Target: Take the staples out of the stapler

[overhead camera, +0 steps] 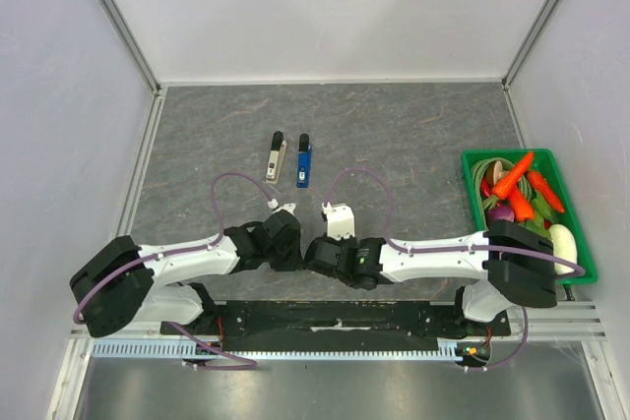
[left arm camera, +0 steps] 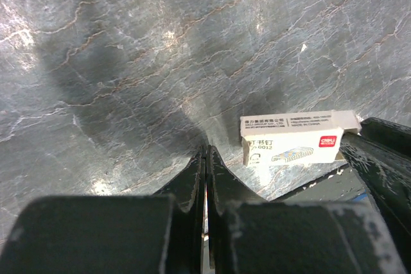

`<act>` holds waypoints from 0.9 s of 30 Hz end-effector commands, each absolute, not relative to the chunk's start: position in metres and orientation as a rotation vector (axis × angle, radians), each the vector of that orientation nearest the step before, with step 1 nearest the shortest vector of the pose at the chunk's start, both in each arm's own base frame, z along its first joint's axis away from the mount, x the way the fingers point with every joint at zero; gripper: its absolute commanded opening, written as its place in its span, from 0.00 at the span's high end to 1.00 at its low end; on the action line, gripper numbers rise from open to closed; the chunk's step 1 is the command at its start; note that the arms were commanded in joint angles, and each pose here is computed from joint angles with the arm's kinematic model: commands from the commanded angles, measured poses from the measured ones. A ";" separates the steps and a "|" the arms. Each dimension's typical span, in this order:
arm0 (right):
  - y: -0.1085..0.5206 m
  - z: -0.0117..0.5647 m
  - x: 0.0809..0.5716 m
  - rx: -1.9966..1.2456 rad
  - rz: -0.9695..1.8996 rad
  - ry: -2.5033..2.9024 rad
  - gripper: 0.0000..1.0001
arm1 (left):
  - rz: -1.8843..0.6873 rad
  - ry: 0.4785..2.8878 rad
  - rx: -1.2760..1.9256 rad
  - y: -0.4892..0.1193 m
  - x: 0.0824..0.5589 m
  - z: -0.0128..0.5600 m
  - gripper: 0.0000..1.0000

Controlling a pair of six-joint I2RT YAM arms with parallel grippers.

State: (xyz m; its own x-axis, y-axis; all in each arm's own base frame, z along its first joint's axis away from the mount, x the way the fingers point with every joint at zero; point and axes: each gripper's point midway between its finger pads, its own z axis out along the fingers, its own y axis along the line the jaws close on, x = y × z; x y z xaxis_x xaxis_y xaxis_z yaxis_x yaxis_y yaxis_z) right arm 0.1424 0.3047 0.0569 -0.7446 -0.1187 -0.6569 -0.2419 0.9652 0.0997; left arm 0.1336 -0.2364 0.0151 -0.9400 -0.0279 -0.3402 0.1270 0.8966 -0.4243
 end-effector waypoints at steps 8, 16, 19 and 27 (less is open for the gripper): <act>0.289 0.032 0.138 -0.263 0.129 2.449 0.70 | -0.708 2.614 0.146 -0.247 0.145 0.044 0.98; 0.287 0.043 0.139 -0.232 0.168 2.430 0.69 | -0.739 2.538 0.161 -0.247 0.149 0.066 0.98; 0.284 0.042 0.137 -0.229 0.167 2.436 0.71 | -0.726 2.558 0.166 -0.248 0.149 0.061 0.98; 0.288 0.030 0.131 -0.246 0.186 2.474 1.00 | -0.660 2.602 0.193 -0.245 0.149 0.045 0.98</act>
